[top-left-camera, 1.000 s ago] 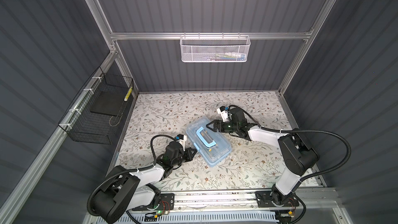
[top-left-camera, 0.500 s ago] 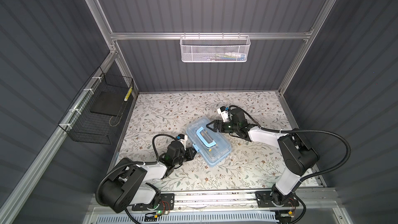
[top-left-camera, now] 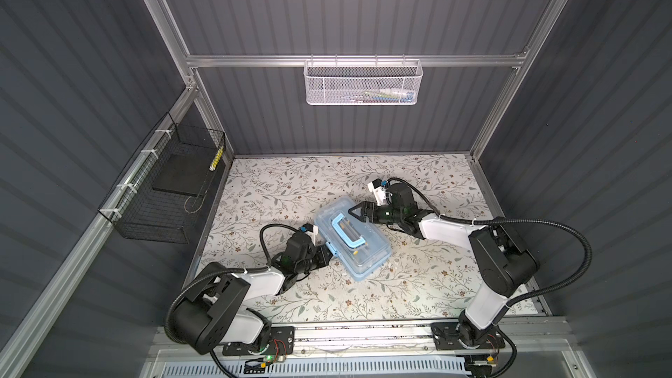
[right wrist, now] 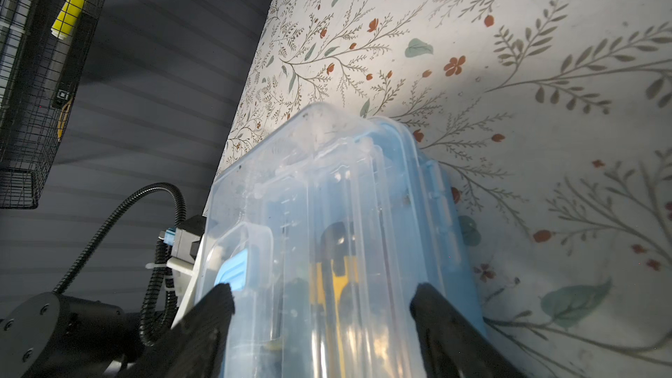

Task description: Pack the tool kit

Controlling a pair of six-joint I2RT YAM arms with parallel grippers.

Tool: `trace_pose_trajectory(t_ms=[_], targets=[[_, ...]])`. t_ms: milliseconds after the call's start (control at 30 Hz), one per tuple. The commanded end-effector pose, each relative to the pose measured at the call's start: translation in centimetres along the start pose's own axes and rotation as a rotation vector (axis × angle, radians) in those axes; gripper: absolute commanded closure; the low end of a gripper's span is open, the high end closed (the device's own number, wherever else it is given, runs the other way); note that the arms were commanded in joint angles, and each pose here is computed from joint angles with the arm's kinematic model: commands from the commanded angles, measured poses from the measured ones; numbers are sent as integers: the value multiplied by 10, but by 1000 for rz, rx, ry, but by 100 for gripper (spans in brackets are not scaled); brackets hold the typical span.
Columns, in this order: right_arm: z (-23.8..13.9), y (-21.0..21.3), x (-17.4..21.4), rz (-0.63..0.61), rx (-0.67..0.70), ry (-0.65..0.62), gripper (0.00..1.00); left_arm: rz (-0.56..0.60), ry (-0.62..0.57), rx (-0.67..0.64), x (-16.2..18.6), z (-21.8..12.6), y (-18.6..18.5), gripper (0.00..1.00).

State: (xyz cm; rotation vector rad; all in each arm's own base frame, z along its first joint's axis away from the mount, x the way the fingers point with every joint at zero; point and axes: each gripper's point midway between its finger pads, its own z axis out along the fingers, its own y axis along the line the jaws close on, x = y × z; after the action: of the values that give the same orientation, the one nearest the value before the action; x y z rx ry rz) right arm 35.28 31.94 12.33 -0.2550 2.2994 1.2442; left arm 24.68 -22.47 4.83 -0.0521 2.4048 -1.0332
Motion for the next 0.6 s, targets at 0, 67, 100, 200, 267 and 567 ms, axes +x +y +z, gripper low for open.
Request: trace_pose_trajectory(t_ms=[0,67,100,200,267,567], targets=[[13,-24,89,144,68,282,19,166,-147,172,-51,-22,-71,100],[14,-24,90,146,69,286,20,171,-139,143,-48,-27,-66,100],[14,-25,90,146,71,284,19,175,-137,138,-47,-29,-66,100],[14,-24,89,144,67,284,19,183,-141,134,-48,-35,-68,100],[14,-24,89,142,66,285,20,188,-154,136,-51,-38,-70,100],[14,-24,92,148,67,294,19,206,-165,189,-63,-34,-88,100]])
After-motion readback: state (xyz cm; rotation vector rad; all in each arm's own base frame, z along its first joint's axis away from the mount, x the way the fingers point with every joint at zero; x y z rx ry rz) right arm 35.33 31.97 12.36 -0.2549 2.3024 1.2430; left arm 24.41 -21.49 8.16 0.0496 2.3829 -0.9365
